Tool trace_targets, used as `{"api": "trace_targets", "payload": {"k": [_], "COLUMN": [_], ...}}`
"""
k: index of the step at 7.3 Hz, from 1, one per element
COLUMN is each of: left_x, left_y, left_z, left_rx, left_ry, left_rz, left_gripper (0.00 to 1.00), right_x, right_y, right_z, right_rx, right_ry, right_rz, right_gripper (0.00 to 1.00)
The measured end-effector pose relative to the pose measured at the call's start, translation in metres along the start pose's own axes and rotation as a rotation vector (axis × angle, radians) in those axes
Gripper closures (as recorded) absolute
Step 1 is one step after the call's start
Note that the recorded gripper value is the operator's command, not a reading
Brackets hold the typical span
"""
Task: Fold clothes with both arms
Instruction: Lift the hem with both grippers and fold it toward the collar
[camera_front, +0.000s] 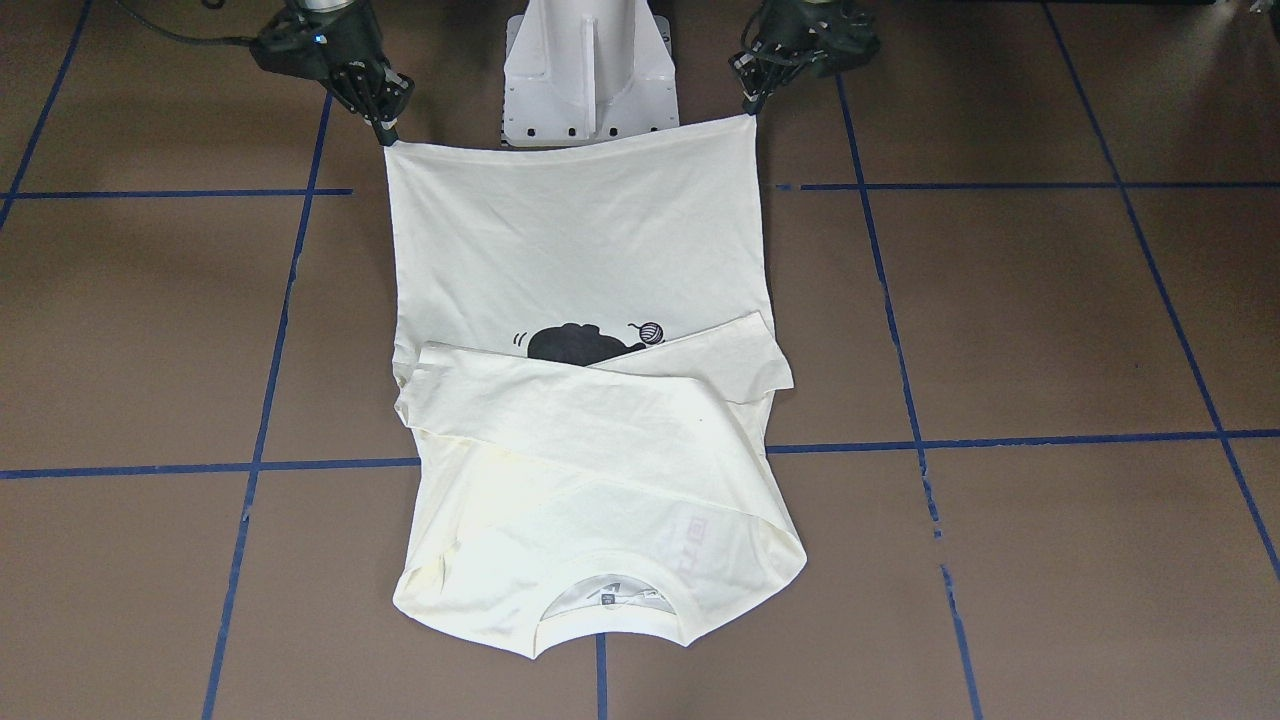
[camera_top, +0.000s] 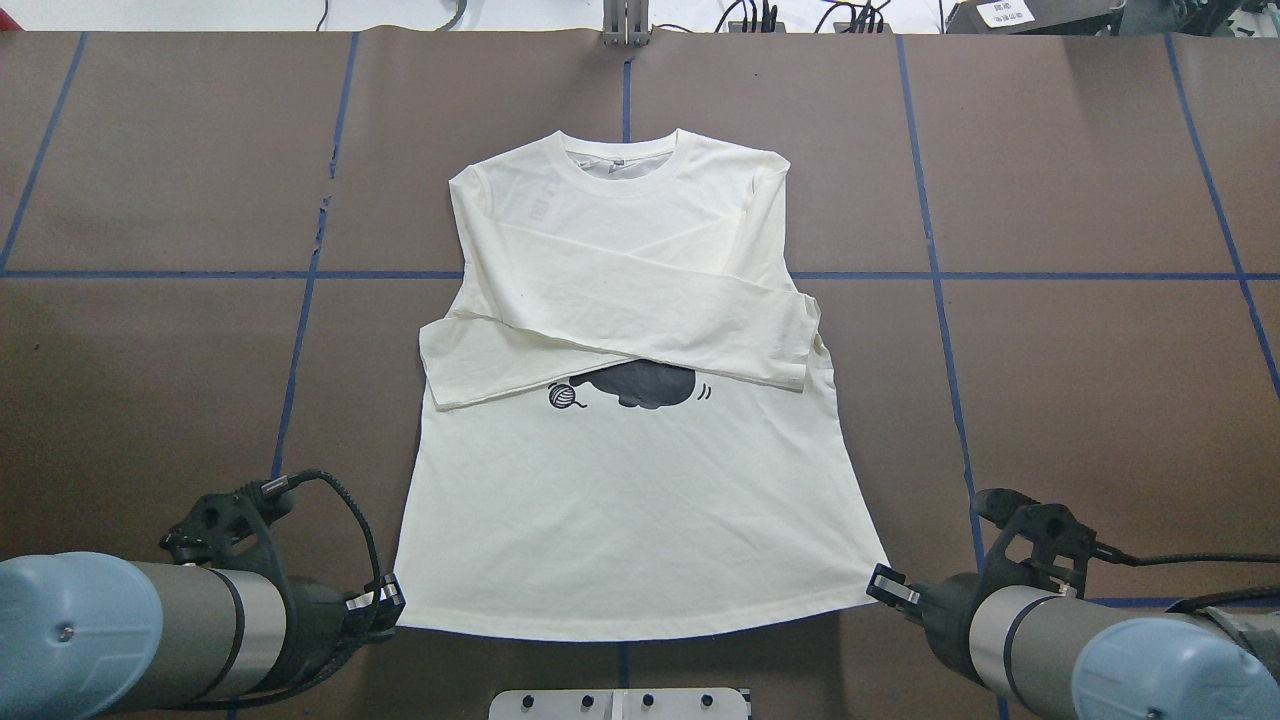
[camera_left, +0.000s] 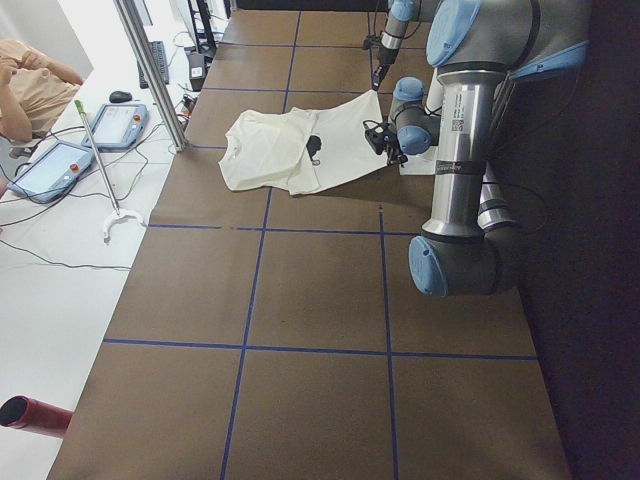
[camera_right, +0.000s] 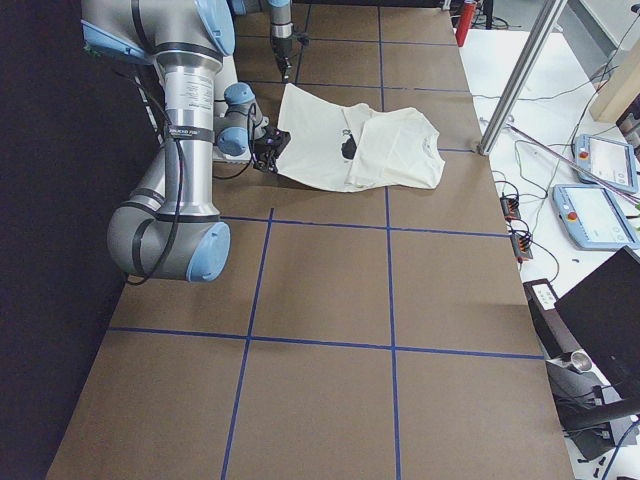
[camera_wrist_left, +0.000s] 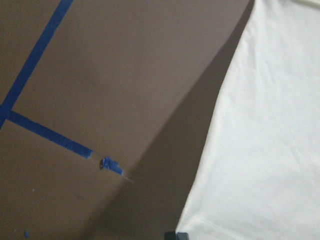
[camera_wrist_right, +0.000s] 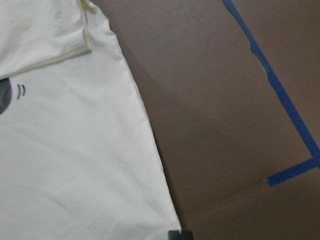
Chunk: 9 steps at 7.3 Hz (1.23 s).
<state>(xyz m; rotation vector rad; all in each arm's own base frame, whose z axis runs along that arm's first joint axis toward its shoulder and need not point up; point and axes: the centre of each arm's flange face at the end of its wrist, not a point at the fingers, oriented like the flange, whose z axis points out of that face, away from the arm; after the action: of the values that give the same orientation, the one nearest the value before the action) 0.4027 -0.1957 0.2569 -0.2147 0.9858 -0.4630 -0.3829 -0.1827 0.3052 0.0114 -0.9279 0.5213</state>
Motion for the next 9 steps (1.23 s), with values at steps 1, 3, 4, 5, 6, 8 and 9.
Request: {"api": "trace_targets", "payload": {"k": [1, 3, 4, 5, 6, 8, 9], "left_x": [0.019, 0.075, 0.097, 0.117, 0.135, 0.144, 0.143], "left_y": [-0.018, -0.097, -0.145, -0.195, -0.241, -0.310, -0.336], "left_z": [-0.003, -0.006, -0.004, -0.003, 0.002, 0.028, 0.042], "left_rx": [0.035, 0.187, 0.266, 0.339, 0.395, 0.455, 0.474], "left_ry": [0.036, 0.090, 0.080, 0.059, 0.039, 0.060, 0.072], "left_rz": [0.017, 0.089, 0.125, 0.150, 0.160, 0.167, 0.165], "left_gripper": [1.00, 1.00, 1.00, 1.00, 1.00, 1.00, 1.00], "right_x": [-0.018, -0.075, -0.102, -0.125, -0.145, -0.183, -0.201], "right_y": [-0.012, -0.068, -0.114, -0.165, -0.211, -0.292, -0.321], "right_z": [-0.006, 0.025, 0.046, 0.066, 0.085, 0.125, 0.141], "right_rx": [0.013, 0.087, 0.106, 0.125, 0.154, 0.191, 0.202], "right_ry": [-0.040, -0.070, -0.047, -0.014, 0.024, 0.112, 0.148], "right_rz": [0.008, -0.044, -0.069, -0.100, -0.131, -0.157, -0.154], "right_gripper": [1.00, 1.00, 1.00, 1.00, 1.00, 1.00, 1.00]}}
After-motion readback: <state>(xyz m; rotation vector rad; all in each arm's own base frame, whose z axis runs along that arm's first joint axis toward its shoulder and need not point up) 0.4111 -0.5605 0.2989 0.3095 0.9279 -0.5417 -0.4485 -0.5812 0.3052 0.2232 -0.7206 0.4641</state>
